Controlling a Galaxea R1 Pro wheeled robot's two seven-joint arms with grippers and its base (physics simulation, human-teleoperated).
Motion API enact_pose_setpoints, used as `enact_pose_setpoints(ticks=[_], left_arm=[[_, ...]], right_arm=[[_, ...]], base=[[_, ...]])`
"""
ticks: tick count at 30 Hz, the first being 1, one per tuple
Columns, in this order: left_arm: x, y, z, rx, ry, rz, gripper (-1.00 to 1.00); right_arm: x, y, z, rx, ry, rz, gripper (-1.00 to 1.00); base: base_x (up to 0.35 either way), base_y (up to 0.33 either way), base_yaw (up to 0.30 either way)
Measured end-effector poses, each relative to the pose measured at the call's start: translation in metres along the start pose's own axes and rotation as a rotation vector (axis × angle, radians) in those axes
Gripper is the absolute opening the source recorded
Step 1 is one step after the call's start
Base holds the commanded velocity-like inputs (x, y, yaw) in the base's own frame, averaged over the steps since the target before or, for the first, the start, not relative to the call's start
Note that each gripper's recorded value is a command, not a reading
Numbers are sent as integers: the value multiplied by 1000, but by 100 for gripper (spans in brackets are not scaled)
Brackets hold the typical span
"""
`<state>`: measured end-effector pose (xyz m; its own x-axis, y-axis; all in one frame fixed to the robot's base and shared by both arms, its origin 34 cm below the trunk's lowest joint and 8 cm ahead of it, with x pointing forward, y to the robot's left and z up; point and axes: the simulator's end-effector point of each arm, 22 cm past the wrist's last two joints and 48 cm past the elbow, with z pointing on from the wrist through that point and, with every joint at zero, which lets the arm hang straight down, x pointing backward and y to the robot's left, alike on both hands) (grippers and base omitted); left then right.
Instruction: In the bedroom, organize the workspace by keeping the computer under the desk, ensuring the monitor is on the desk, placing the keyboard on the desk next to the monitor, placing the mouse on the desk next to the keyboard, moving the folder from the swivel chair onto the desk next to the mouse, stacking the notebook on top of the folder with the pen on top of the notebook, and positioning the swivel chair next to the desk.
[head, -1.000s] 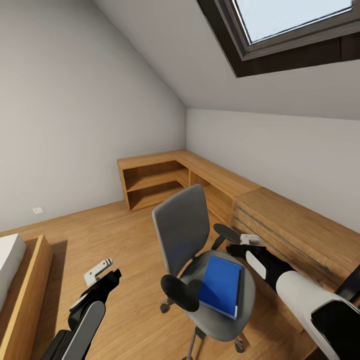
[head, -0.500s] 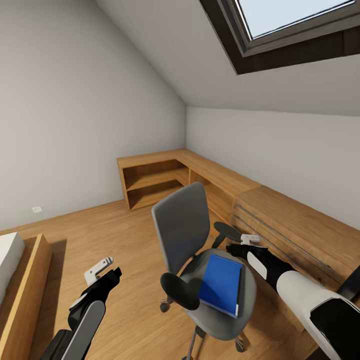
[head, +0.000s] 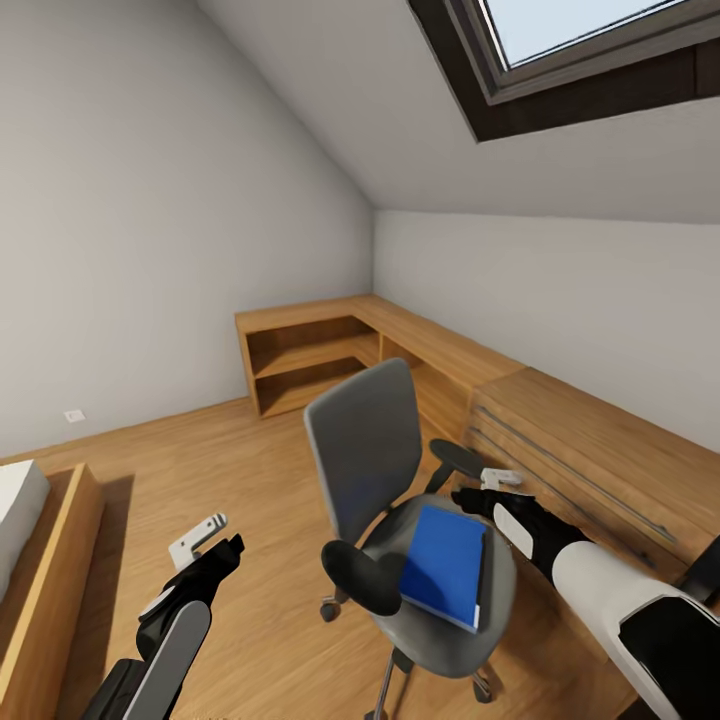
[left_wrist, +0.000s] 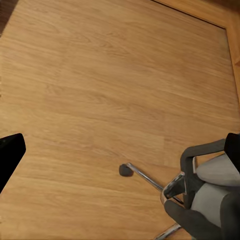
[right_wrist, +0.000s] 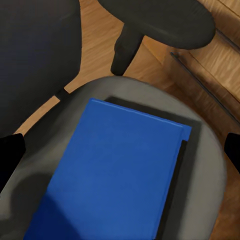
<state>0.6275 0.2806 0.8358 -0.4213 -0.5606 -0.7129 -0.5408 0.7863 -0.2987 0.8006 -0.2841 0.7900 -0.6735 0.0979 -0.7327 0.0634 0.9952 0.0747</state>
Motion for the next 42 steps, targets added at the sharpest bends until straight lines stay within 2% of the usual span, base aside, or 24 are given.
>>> enact_pose_setpoints(ticks=[8,21,29,35,42], left_arm=[[11,5,10,-4,8,5,100],[28,10,23,-3,11,6,100],[38,14,31,-2,11,6,100],[46,16,37,0,12,8,100],[60,13,42,15,17,25,100]], right_arm=[[11,-2,11,1,4,1,100],[28,-3,25,0,4,-2,100],[37,-5,34,2,4,-4,100],[45,-7,40,5,1,-8,100],[44,-8,48,6,-44,-15,100]], base=[[0,0,160],[0,0,21],[0,0,215],[0,0,50],[0,0,2]])
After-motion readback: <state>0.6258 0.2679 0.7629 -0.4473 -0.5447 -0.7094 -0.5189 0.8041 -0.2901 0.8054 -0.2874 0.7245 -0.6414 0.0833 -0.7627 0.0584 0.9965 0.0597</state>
